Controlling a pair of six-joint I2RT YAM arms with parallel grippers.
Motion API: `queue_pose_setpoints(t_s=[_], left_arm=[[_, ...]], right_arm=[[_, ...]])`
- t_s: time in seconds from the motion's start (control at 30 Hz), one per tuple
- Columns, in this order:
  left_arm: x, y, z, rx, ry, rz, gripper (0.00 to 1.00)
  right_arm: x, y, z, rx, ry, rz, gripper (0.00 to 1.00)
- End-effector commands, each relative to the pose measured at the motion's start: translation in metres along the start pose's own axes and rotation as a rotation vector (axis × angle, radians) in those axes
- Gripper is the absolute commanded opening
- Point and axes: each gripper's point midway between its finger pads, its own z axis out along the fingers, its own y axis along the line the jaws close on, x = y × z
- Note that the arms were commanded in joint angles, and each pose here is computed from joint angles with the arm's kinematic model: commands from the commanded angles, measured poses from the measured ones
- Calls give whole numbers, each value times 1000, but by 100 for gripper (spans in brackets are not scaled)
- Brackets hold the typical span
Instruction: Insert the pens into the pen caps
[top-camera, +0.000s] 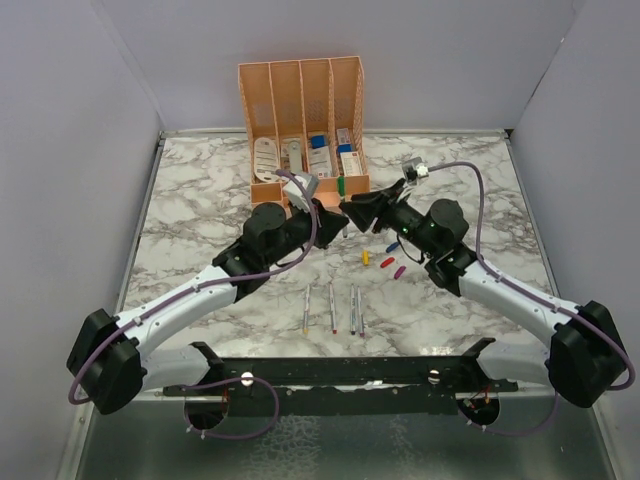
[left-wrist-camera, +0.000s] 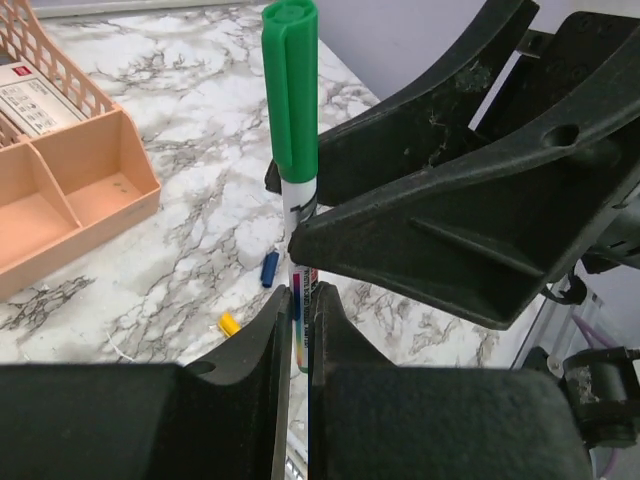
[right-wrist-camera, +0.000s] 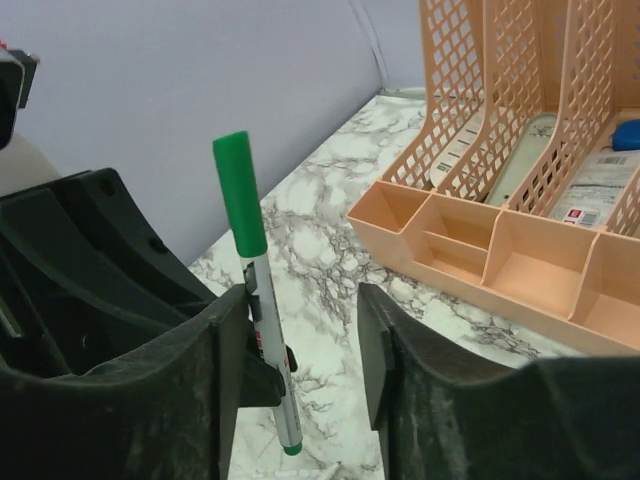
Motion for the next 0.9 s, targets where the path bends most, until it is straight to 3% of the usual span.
queue_pose_setpoints(t_s=[0.0,0.13,0.33,0.6,0.87], left_arm=[[22,16,-13,-88,78,-52,0],[70,40,-30,-196,230,-112,0],[103,88,-54,-458,321,-179,0],[119,158,-76,-727,408,-243,0],[141,204,-91,-881,582,-268,0]], right_arm=[[-40,-2,8,72,-74,-27,49],[-78,7,4,80,-170,-76,51],[-91,-1,-8,157,-206,-88,51],[-55,-39,-22,348,-66,-82,51],[-39,-49,-34,403,-11,-79,51]])
